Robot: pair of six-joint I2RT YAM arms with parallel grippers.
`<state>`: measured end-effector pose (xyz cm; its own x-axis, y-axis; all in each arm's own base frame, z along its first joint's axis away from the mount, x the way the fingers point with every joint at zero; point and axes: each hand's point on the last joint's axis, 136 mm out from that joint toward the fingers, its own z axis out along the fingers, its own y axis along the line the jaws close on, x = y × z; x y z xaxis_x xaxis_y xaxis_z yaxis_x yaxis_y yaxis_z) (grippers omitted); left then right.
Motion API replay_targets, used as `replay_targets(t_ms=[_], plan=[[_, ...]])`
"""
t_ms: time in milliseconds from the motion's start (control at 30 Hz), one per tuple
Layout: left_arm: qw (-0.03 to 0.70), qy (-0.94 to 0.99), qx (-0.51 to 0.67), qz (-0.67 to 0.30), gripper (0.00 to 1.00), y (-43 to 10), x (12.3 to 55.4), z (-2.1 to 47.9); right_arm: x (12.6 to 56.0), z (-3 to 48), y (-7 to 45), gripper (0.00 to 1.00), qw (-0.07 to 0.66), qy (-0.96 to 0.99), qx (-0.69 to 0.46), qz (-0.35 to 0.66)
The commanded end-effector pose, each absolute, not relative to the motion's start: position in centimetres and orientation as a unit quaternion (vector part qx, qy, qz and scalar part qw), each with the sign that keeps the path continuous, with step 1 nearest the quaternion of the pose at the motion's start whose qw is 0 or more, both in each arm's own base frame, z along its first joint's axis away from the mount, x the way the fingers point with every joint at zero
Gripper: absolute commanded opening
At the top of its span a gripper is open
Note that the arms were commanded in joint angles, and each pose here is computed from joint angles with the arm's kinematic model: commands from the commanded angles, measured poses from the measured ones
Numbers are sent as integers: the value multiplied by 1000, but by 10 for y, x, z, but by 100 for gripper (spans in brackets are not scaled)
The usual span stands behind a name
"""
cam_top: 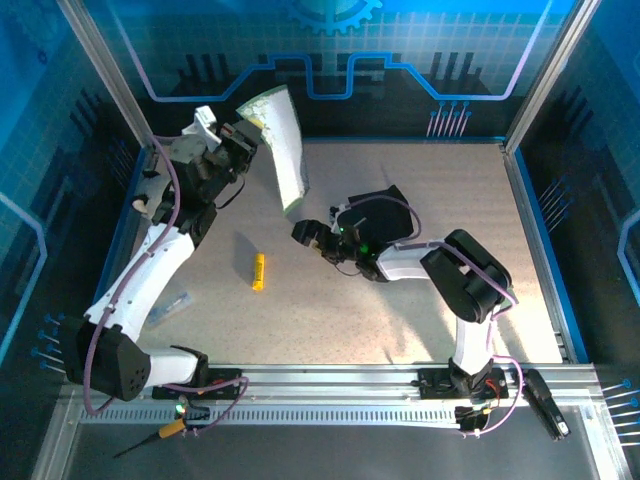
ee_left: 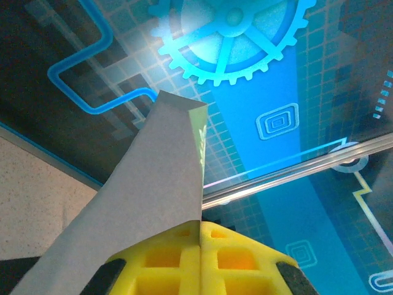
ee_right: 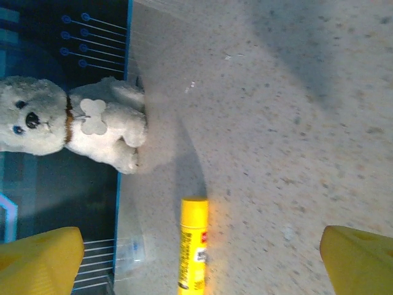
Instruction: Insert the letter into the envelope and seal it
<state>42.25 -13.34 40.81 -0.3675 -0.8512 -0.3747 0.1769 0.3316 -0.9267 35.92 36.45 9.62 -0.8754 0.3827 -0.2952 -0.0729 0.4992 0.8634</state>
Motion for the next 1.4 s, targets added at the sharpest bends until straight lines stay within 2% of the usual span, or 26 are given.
replay_targets(t_ms=[0, 300, 667, 1100, 1367], plan=[[495, 632, -253, -540, 0, -140, 417, 417, 359, 105, 388, 100, 218, 824, 85, 515], [487, 652, -246, -527, 0, -144, 415, 401, 370, 117, 395, 100, 236, 809, 90, 531], [477, 713, -230, -459, 0, -139, 408, 359, 377, 141, 356, 100, 279, 789, 113, 536], [490, 771, -170, -370, 0, -134, 407, 344, 354, 146, 318, 100, 299, 820, 104, 477], [487, 786, -141, -354, 0, -140, 415, 335, 337, 146, 298, 100, 302, 841, 96, 439]])
